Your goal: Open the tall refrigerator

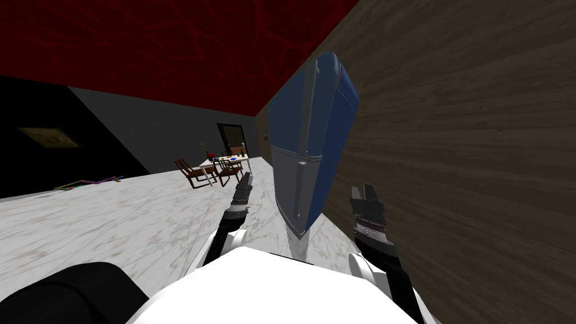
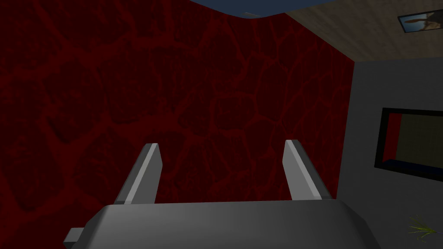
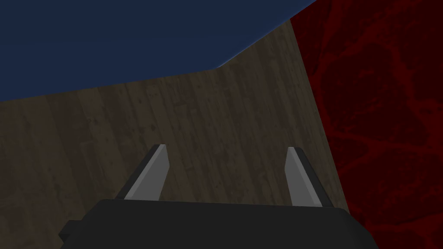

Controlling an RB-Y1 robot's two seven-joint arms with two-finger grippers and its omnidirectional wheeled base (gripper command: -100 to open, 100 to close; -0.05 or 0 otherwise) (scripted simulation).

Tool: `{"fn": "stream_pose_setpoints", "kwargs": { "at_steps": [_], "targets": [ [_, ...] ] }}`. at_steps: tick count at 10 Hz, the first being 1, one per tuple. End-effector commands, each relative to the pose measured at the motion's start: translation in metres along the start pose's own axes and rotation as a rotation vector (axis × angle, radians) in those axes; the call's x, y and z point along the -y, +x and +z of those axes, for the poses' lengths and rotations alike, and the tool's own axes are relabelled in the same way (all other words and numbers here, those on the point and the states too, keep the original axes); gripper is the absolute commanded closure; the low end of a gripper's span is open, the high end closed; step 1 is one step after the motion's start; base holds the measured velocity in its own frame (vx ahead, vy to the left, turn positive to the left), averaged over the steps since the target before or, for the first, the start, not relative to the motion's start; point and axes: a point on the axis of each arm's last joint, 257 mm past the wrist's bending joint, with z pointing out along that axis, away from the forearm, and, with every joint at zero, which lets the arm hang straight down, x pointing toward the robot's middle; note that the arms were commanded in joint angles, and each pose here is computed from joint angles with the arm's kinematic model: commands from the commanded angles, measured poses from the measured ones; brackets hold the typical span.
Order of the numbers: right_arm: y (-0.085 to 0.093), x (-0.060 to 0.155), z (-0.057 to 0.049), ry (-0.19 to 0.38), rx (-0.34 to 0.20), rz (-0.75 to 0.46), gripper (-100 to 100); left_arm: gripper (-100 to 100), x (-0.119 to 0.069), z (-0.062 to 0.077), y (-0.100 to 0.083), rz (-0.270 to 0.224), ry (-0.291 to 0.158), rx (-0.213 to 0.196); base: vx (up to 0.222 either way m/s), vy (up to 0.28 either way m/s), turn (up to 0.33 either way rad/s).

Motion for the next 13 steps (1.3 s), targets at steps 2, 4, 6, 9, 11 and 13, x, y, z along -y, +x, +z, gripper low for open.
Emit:
{"fn": "stream_pose_setpoints", "kwargs": {
  "at_steps": [2, 4, 6, 9, 11, 13],
  "targets": [
    [0.0000, 0.0000, 0.0000, 0.000, 0.000, 0.000, 0, 0, 0.0000, 0.0000, 0.0000, 0.000, 0.000, 0.000, 0.000, 0.000, 0.000],
    [0.0000, -0.0001, 0.0000, 0.000, 0.000, 0.000, 0, 0, 0.0001, 0.0000, 0.0000, 0.000, 0.000, 0.000, 0.000, 0.000, 0.000],
    [0.0000, -0.0001, 0.0000, 0.000, 0.000, 0.000, 0, 0, 0.0001, 0.0000, 0.0000, 0.000, 0.000, 0.000, 0.000, 0.000, 0.000],
    [0.0000, -0.0002, 0.0001, 0.000, 0.000, 0.000, 0, 0, 0.0002, 0.0001, 0.0000, 0.000, 0.000, 0.000, 0.000, 0.000, 0.000],
    [0.0048, 0.0036, 0.0013, 0.011, -0.061, -0.037, -100, 0, 0.0000, 0.0000, 0.0000, 0.000, 0.000, 0.000, 0.012, 0.020, -0.036],
    [0.0083, 0.0089, 0.0029, 0.029, -0.121, -0.083, -100, 0, -0.0001, -0.0001, 0.0000, 0.000, 0.000, 0.000, 0.023, 0.045, -0.061]
  ]
}}
